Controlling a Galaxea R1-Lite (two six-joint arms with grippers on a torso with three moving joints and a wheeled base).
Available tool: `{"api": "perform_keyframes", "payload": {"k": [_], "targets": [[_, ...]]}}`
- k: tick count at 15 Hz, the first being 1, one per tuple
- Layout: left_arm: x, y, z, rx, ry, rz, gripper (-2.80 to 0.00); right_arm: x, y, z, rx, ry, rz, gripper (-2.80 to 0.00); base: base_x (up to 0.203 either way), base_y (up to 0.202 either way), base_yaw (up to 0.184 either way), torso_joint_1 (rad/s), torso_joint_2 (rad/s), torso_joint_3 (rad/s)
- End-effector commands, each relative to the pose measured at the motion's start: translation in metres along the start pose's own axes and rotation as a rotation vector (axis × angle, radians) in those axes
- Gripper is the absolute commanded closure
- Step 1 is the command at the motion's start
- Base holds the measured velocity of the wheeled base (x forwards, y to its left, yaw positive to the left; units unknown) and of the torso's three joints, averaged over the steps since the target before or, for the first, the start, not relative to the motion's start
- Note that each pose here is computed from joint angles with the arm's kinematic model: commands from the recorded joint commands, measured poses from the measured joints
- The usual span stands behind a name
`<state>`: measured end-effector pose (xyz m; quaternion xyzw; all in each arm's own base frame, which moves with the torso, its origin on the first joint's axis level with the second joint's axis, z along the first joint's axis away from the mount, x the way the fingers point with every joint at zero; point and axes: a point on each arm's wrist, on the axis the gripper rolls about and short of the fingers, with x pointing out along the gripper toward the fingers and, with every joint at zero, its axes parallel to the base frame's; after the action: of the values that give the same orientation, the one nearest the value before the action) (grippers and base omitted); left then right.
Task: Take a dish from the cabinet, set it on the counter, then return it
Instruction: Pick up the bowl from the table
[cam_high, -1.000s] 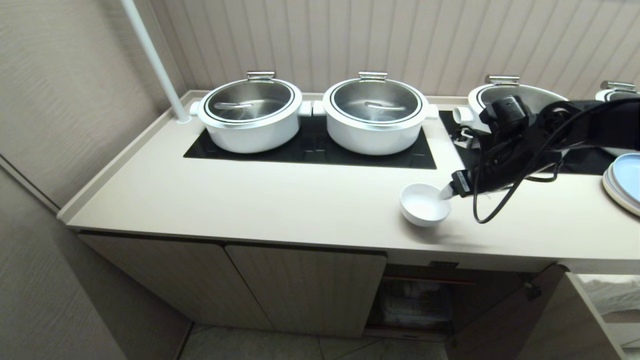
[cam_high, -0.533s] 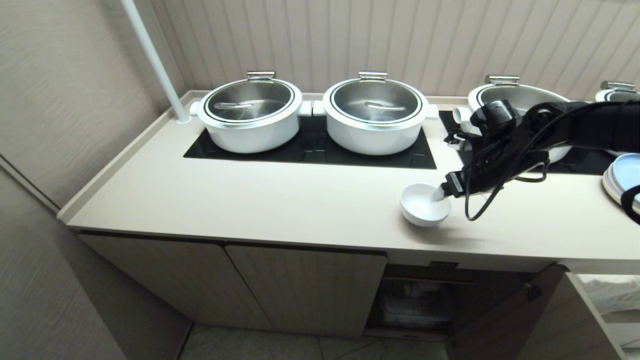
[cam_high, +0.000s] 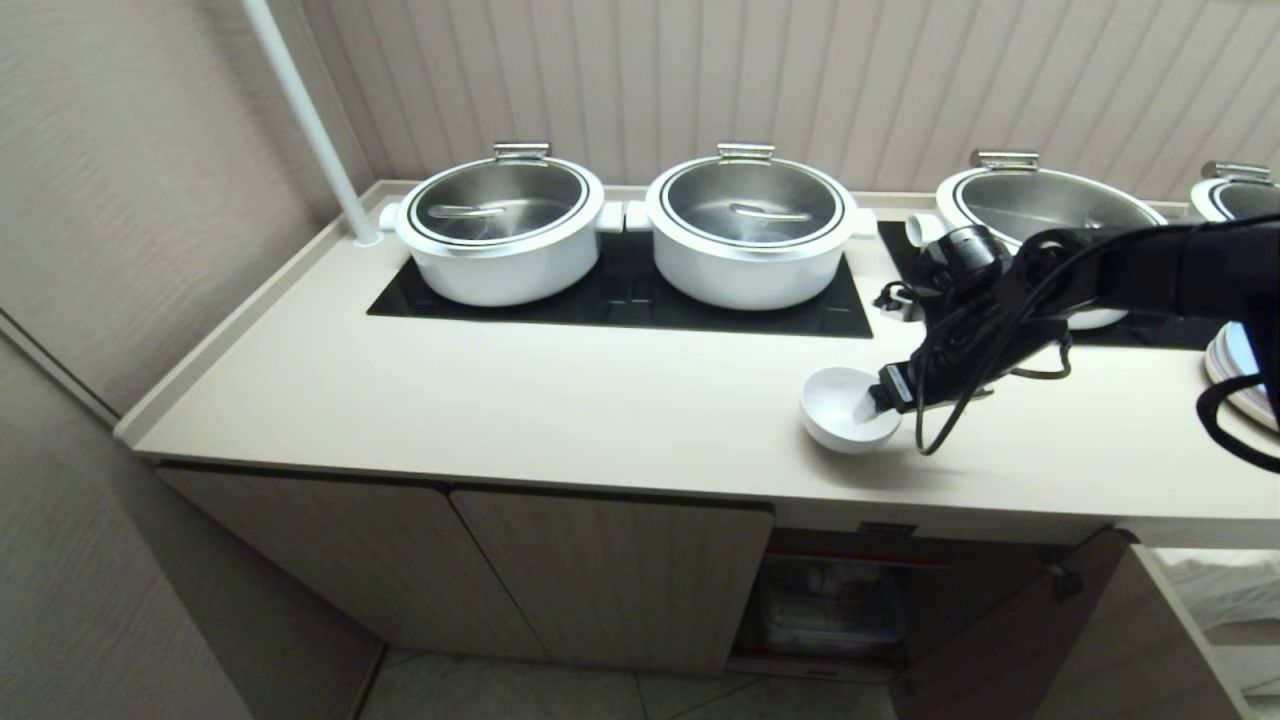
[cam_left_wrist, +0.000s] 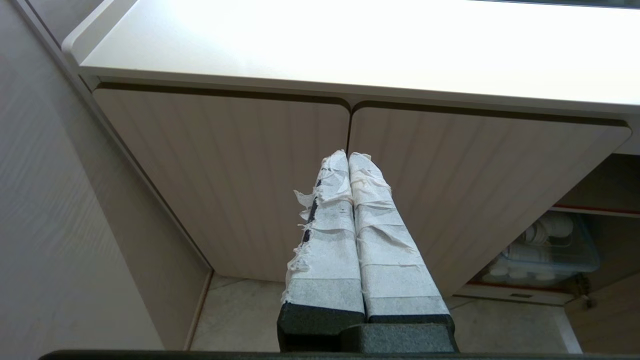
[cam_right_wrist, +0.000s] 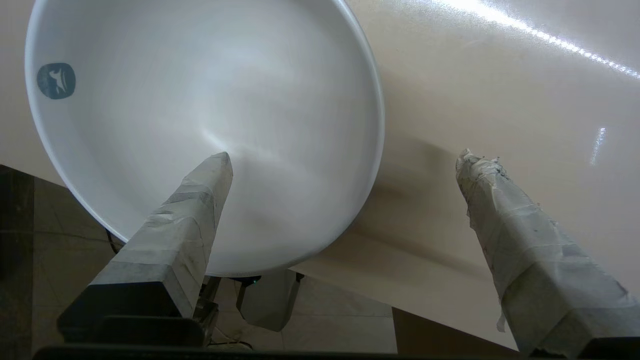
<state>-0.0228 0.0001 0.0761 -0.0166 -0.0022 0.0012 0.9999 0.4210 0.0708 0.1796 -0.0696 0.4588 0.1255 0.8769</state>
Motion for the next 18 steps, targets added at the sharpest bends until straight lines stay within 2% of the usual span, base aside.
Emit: {"api": "perform_keyframes", "payload": {"k": [1,18], "targets": [[0.0,0.0,0.0,-0.001,0.0,0.001,0.0,0.005,0.001,-0.001,-0.003,0.013,0.004,-2.8,0.0,0.0,0.0,0.0,0.0,0.0],[0.0,0.0,0.0,-0.001,-0.001,0.001,0.0,0.019,0.003,-0.002,-0.01,0.03,0.007,-2.8,0.0,0.0,0.0,0.0,0.0,0.0]]}}
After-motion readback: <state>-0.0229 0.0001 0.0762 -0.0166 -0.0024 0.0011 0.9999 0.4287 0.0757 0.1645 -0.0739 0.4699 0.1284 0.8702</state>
